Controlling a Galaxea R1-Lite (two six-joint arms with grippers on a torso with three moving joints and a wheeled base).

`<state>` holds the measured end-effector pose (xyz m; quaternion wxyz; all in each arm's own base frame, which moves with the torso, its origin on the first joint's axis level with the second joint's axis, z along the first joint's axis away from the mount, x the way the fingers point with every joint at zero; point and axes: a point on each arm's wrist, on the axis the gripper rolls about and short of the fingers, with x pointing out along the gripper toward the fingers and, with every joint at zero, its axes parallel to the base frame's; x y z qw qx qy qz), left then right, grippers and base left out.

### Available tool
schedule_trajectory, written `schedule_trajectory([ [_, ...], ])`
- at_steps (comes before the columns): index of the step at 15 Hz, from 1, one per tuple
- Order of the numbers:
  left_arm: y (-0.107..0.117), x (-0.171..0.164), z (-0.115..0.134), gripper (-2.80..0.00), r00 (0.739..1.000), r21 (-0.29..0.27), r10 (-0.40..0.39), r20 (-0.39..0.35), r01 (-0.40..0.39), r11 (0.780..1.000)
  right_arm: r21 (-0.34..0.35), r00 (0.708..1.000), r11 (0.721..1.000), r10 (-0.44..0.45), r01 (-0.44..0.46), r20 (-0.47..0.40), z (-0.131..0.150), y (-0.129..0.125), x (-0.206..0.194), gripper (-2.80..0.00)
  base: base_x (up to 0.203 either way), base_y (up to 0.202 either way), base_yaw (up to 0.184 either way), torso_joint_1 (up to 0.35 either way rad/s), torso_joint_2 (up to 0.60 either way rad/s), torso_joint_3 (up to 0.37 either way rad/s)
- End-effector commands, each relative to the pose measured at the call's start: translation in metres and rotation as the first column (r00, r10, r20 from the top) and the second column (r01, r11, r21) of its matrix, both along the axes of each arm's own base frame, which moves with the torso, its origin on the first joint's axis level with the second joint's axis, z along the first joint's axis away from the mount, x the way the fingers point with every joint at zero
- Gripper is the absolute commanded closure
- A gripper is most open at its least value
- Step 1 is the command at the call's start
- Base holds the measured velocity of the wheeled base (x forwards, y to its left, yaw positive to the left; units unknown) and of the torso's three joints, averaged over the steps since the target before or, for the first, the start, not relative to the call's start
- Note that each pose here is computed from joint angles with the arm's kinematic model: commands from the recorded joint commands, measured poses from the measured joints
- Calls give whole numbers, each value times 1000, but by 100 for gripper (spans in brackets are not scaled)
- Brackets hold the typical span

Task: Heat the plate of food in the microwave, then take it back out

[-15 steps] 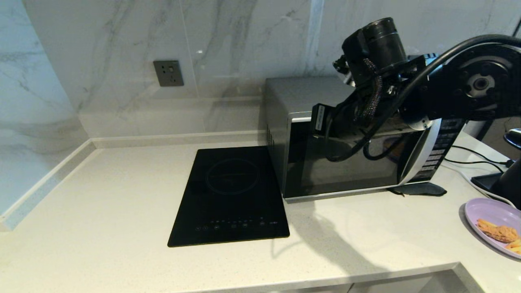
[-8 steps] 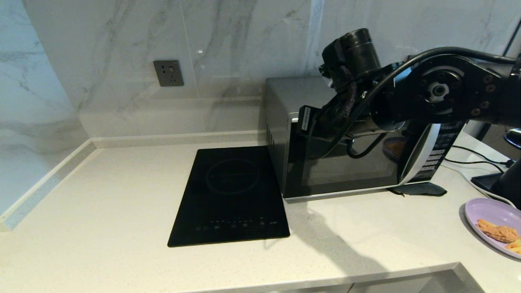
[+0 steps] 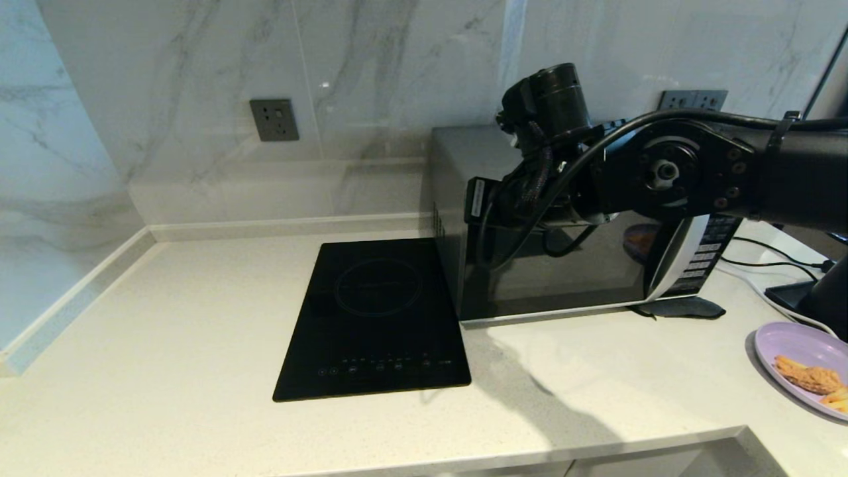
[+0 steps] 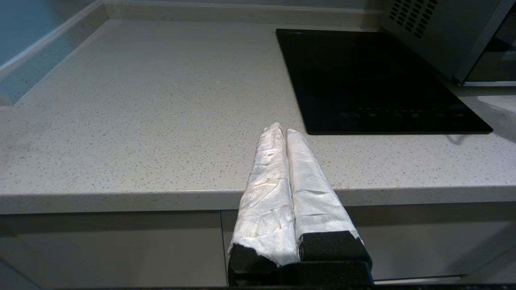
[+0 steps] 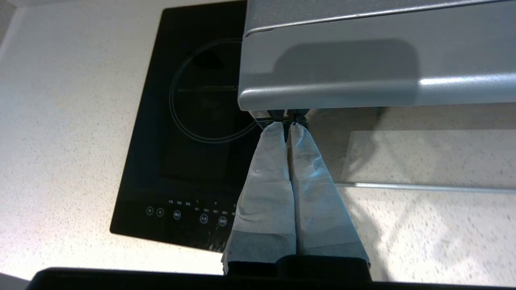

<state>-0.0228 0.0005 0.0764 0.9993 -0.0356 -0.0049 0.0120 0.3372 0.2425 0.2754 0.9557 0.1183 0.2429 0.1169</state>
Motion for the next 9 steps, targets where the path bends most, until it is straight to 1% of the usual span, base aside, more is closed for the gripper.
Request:
schedule_trajectory([
  [1,0,0,0,0,1000,-1,0,-1,0,1000,5,1000,1000,-6,5,21,-5,4,7,0,0,0,0,0,0,0],
  [6,0,0,0,0,1000,-1,0,-1,0,1000,-10,999,1000,-20,20,26,-9,5,10,0,0,0,0,0,0,0],
  [8,0,0,0,0,1000,-1,0,-1,0,1000,-3,999,1000,-21,21,34,-4,3,7,0,0,0,0,0,0,0],
  [9,0,0,0,0,1000,-1,0,-1,0,1000,6,999,1000,-21,21,46,3,0,3,0,0,0,0,0,0,0],
])
